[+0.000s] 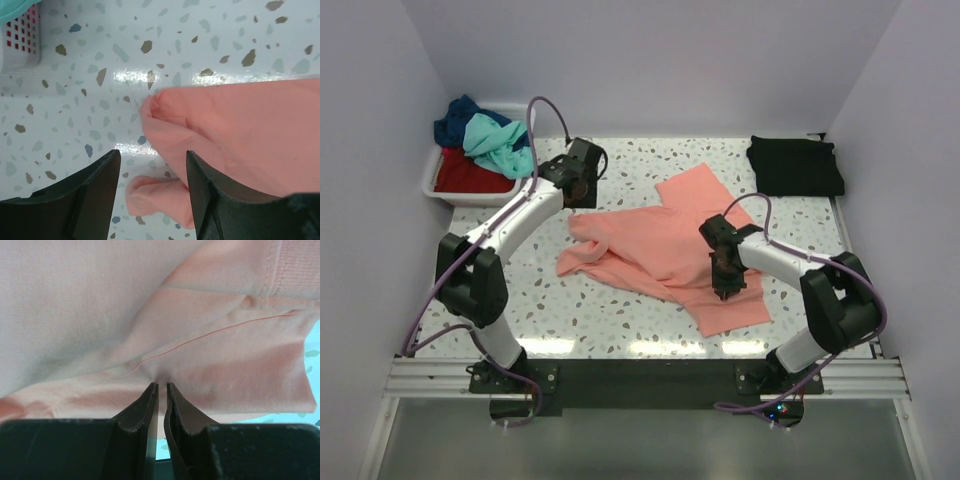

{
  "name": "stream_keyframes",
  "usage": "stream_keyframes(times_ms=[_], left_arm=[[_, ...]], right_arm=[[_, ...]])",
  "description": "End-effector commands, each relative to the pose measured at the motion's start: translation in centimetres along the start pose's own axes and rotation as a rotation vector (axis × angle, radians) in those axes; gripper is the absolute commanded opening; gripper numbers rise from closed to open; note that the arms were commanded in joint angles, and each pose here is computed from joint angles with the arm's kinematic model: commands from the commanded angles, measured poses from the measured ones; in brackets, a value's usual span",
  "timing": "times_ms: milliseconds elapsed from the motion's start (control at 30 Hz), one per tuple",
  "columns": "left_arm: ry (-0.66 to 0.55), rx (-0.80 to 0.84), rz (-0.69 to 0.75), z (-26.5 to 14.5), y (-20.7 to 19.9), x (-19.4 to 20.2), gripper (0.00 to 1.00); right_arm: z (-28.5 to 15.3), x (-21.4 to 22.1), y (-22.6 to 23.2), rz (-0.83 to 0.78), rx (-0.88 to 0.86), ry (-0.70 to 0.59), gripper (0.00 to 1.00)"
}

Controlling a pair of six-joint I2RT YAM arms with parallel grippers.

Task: Fold and stack the t-shirts
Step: Flatten the tshirt out

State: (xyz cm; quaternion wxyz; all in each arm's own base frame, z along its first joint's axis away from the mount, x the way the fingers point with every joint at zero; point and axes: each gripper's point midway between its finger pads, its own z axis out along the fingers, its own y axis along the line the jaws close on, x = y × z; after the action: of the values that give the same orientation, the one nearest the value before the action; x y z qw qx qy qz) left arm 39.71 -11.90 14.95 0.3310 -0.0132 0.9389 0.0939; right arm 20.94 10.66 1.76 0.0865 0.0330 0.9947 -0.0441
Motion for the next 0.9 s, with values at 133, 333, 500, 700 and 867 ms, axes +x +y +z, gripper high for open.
stream_keyframes(times_ms=[133, 333, 500, 700, 867], left_arm=[[-0.03, 0.315, -0.129, 0.3, -6.7, -1.7, 0.58], [0.064, 0.37, -0.089, 0.1, -8.0, 1.8, 0.61], [0.152, 0.408, -0.017, 0.0, -8.8, 5.8, 0.59], [0.193, 0.371, 0.033, 0.6, -8.9, 8.5, 0.55], [0.215, 0.238, 0.016, 2.1, -6.8, 10.3, 0.54]], right_arm=[[-4.1, -5.0, 1.4, 0.012, -0.058, -0.19, 0.25], [-4.9, -8.3, 3.2, 0.009, -0.086, -0.251, 0.34], [-3.9, -10.6, 5.3, 0.006, -0.112, -0.247, 0.34], [-1.9, -11.9, 7.7, -0.016, -0.171, -0.23, 0.34], [0.3, -11.8, 9.0, -0.035, -0.203, -0.197, 0.34]])
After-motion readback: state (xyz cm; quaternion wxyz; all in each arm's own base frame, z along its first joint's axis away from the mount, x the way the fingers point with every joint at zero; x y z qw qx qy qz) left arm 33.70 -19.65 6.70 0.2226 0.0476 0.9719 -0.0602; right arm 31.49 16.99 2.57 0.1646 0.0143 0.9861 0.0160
